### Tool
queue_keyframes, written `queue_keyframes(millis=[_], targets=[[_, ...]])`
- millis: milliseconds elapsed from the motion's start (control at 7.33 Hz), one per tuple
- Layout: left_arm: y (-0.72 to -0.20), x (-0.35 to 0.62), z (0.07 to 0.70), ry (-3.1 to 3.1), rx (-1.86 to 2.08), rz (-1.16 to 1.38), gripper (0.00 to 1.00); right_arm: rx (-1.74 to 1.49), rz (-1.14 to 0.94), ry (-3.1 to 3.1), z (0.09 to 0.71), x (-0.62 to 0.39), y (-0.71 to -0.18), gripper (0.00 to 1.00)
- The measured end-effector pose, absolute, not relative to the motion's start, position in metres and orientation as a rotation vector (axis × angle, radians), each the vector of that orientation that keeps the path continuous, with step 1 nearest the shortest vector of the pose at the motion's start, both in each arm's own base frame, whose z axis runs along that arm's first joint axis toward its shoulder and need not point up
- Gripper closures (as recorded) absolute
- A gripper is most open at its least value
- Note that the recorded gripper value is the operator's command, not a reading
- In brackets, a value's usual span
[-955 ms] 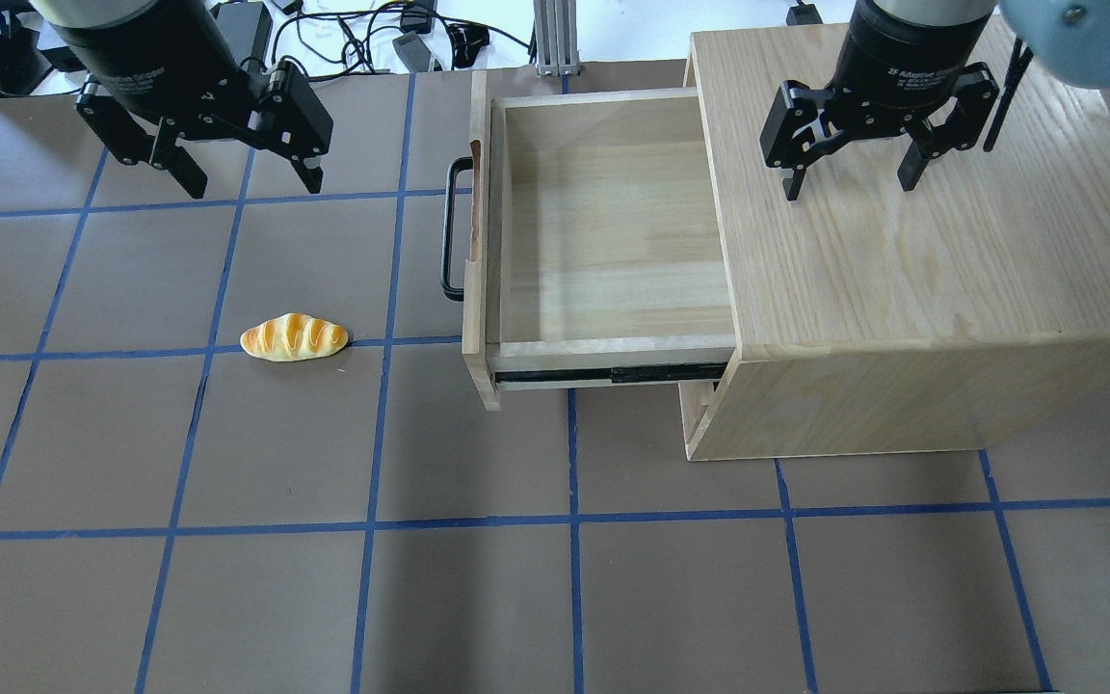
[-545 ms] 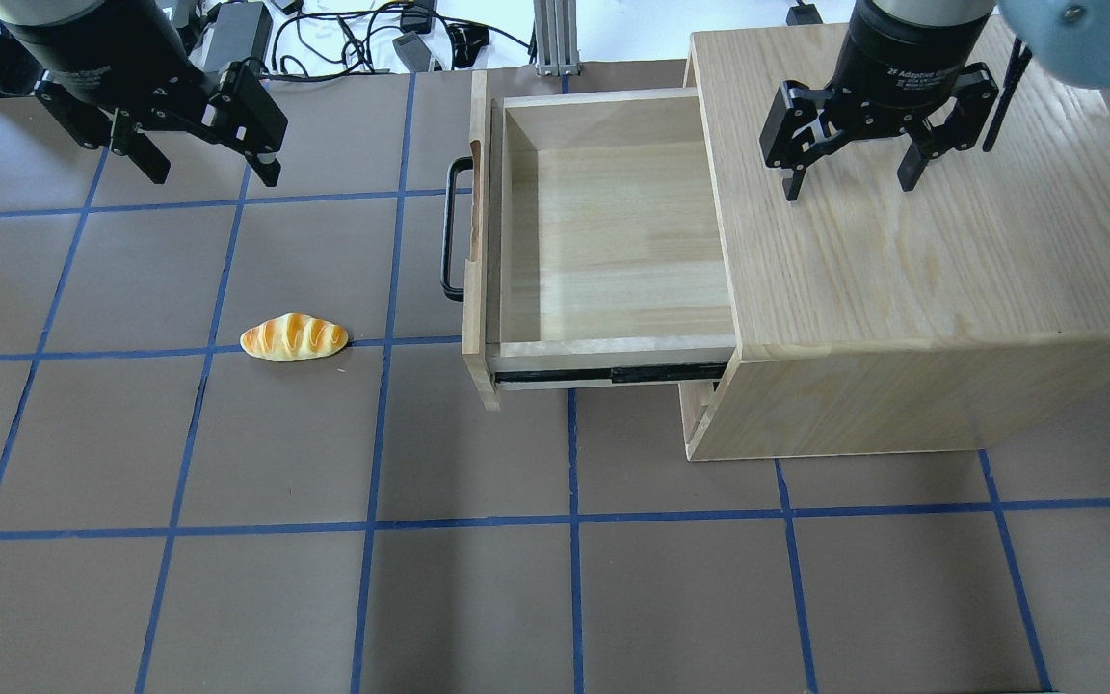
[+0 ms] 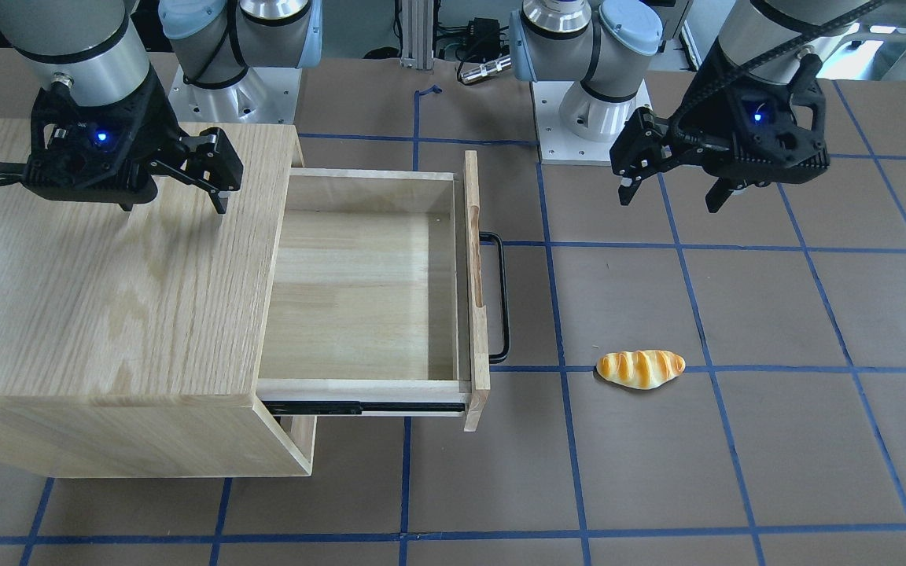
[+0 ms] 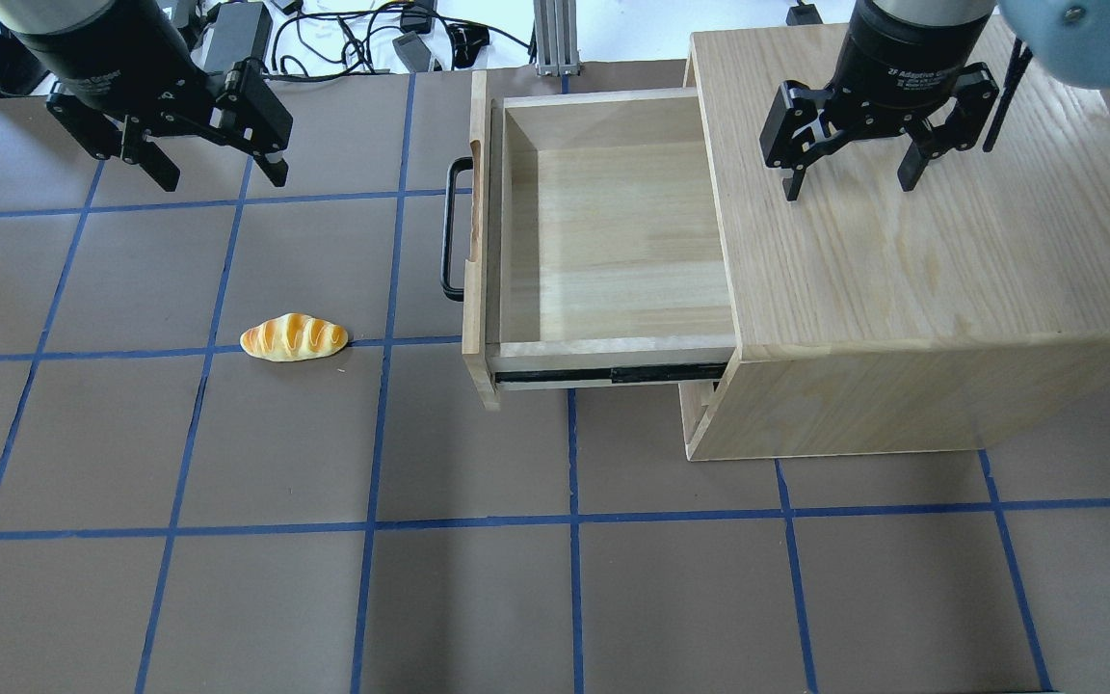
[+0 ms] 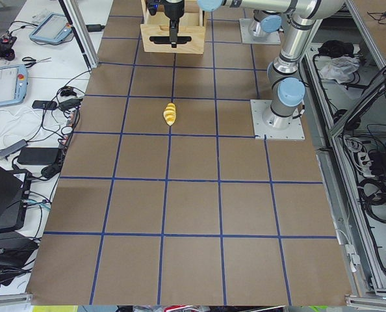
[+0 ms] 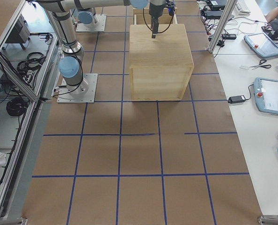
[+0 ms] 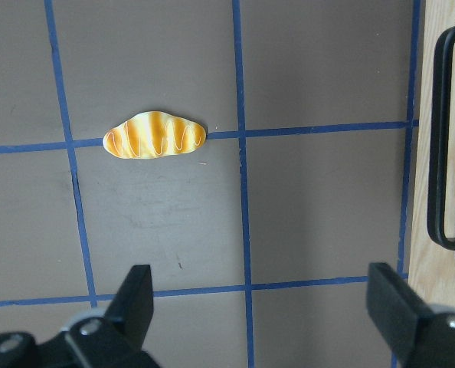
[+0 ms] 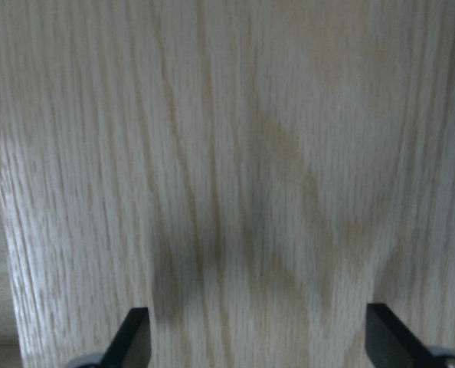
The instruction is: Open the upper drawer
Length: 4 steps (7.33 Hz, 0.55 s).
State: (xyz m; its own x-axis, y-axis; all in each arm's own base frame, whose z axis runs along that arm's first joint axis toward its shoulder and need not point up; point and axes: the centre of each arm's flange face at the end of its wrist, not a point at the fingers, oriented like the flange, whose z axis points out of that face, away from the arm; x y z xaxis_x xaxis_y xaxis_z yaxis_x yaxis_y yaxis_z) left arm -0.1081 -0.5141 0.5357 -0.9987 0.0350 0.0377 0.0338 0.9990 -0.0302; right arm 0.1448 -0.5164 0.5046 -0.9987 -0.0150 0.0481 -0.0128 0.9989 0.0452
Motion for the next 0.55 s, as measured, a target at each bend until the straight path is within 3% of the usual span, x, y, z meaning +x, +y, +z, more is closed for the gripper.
queue_keyframes(millis=[545], targets=[[-0.5108,-0.1047,0.5378,-3.14,-0.064,0.048,0.0,0.021,-0.068,-3.092,0.5049,0.1448,-0.5165,0.0]])
